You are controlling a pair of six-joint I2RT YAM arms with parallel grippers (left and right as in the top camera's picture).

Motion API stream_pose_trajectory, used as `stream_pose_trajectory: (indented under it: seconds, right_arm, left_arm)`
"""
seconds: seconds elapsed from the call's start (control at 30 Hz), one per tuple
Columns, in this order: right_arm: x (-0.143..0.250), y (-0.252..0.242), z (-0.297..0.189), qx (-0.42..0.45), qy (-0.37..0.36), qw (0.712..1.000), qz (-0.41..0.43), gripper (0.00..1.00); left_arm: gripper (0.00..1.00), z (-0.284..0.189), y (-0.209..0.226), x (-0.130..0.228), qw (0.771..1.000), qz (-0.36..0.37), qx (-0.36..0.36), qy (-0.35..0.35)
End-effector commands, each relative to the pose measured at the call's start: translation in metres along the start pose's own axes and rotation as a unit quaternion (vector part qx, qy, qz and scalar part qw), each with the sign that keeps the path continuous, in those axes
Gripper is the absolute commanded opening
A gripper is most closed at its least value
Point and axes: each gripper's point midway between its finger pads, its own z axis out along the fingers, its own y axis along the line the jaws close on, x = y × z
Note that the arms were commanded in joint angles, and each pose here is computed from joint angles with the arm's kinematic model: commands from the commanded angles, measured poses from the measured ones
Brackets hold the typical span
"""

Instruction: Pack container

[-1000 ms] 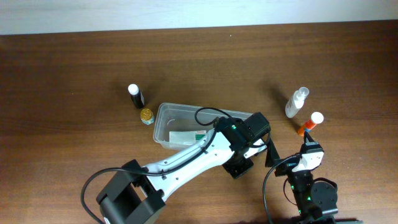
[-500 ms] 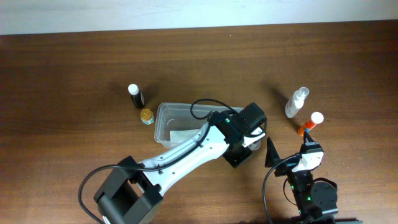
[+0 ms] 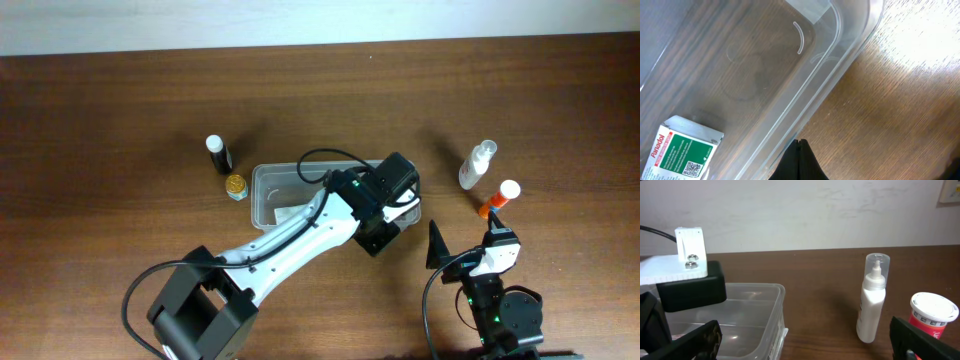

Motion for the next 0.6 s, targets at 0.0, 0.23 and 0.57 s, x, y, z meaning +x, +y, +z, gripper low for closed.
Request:
stream_pose_trajectory:
  seconds: [0.0,0.23,0.57]
  right_arm:
    - [0.002,-0.002,0.0,0.003,0.001,1.0,-0.002,0.98]
    - [0.002,-0.002,0.0,0.003,0.001,1.0,-0.002,0.98]
    - [0.002,-0.002,0.0,0.003,0.001,1.0,-0.002,0.98]
  left_arm:
    - [0.0,0.007,0.003,0.003,1.0,0.003,-0.003,0.009]
    - [0.0,-0.006,-0.028,0.002,0.996,0.001,0.084,0.014]
    - [0.0,-0.069,0.012,-0.009,0.996,-0.067,0.06,0.015]
